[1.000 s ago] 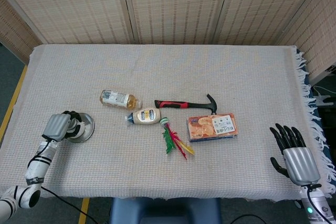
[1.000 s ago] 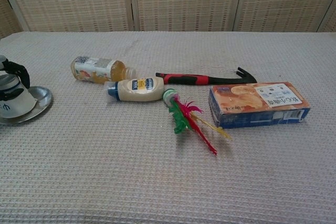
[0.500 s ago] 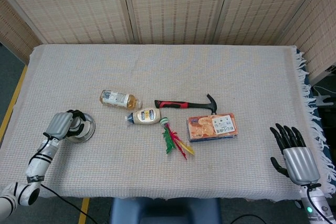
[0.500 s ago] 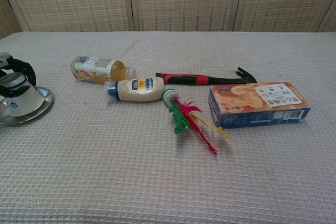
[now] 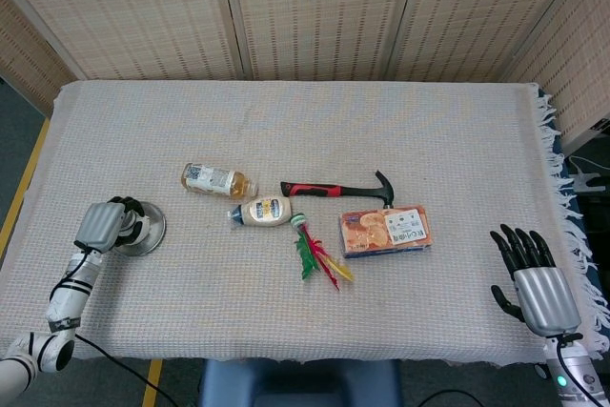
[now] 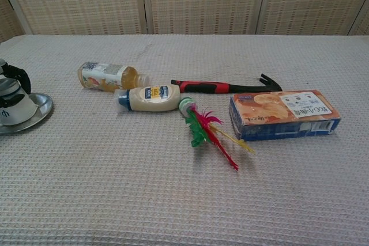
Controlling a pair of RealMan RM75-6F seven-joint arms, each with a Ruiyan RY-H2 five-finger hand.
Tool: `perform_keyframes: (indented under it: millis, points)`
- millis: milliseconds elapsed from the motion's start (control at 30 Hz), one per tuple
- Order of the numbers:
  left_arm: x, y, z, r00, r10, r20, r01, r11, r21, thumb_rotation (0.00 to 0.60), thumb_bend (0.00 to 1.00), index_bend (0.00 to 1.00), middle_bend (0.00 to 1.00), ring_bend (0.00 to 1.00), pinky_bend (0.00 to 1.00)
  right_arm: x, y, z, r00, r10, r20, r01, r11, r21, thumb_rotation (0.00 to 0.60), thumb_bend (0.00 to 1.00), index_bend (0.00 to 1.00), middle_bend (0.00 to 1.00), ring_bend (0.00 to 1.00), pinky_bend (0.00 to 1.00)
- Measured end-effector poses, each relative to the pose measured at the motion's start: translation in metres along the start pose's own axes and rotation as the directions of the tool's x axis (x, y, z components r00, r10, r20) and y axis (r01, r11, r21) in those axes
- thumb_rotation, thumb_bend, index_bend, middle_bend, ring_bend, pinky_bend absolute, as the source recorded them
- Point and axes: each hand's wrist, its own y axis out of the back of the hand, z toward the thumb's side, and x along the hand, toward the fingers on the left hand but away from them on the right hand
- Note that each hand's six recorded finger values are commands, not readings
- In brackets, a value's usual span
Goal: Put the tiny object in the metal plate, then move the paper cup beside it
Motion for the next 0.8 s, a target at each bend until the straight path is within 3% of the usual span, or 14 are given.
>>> perform_keyframes:
  millis: [300, 567, 800]
  points:
    - [-0.005, 0.0, 0.021, 0.996, -0.032, 0.086, 0.042, 0.991, -0.125, 0.6, 0.52, 0.47, 0.44, 0.33, 0.67, 0.0, -0.001, 0.0, 1.0, 0.005, 0.002, -0.005, 1.0, 0.001, 0.6, 0.22, 0.0, 0.0, 0.0, 0.0]
    - [0.003, 0.01, -0.001, 1.0, 0.017, 0.019, -0.017, 0.999, -0.031, 0.6, 0.52, 0.48, 0.44, 0.33, 0.67, 0.0, 0.0, -0.001, 1.0, 0.005, 0.004, -0.005, 1.0, 0.0, 0.6, 0.22, 0.0, 0.0, 0.0, 0.0]
    - [0.003, 0.006, -0.02, 0.999, 0.009, -0.042, -0.008, 0.999, 0.033, 0.6, 0.52, 0.48, 0.44, 0.33, 0.67, 0.0, 0.0, 0.0, 1.0, 0.005, 0.001, -0.005, 1.0, 0.001, 0.6, 0.22, 0.0, 0.0, 0.0, 0.0]
